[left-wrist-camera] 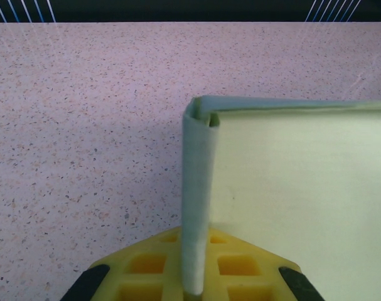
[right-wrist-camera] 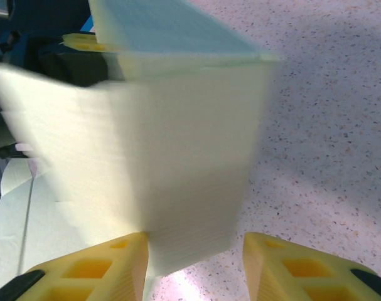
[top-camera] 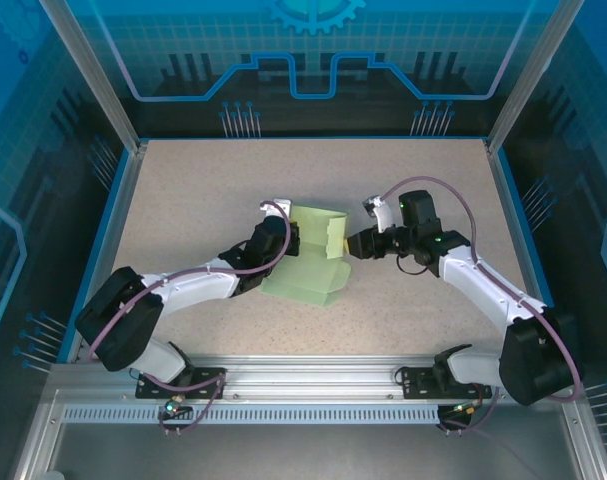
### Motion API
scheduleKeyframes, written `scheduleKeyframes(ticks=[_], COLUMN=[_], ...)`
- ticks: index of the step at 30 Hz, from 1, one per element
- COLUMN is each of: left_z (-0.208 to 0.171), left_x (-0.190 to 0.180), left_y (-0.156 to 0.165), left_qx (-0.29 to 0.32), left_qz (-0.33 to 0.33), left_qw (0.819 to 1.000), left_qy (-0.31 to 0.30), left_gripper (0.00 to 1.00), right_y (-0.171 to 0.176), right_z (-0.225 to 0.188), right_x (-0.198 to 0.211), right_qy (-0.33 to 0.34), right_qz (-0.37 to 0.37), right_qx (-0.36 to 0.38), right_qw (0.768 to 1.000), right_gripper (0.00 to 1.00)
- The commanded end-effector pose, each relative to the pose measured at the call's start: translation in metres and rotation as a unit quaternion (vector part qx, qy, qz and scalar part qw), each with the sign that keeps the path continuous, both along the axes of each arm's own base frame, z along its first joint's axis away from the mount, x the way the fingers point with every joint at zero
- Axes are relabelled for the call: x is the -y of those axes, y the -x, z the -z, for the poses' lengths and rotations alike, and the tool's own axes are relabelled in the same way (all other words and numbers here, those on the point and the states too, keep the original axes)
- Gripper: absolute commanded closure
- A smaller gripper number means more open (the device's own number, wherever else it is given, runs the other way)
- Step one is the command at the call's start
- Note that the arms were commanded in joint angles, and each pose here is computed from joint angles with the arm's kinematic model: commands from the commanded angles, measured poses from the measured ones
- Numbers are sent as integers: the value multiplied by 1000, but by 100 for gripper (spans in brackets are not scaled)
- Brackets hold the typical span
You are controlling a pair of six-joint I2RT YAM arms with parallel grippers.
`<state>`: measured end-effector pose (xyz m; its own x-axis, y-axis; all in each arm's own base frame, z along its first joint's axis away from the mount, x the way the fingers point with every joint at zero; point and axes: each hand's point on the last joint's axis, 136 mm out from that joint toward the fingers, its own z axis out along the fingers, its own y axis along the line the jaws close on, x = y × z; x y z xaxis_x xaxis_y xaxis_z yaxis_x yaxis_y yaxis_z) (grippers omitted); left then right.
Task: Fold the paper box
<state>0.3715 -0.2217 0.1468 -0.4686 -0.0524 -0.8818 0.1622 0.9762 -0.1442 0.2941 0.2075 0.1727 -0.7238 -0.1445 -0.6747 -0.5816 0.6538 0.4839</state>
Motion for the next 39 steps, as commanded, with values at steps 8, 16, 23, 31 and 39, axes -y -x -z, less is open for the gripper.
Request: scheduleKeyframes(ticks=[8, 16, 23, 31, 39], left_z=[-4, -9, -13, -15, -14], left_x=[3, 4, 6, 9, 9], left_y=[0, 2, 5, 6, 9], left_qx=[3, 8, 11, 13, 12], left_qz=[3, 6, 9, 13, 14], left_qw=[1000, 1000, 1000, 1000, 1000], left_qy=[8, 11, 15, 16, 17], left_gripper=[99, 98, 98, 99, 99], right_y=[1, -16, -23, -36, -40], right_z=[-25, -5, 10, 19, 25], right_x=[-11, 1, 0, 6, 16], right_qy=[-22, 36, 96, 192, 299], right_qz=[-30, 41, 82, 170, 222], right_qx=[20, 7, 14, 31, 65], right_qw=[999, 998, 992, 966, 926], right_gripper=[55, 56, 56, 72, 79])
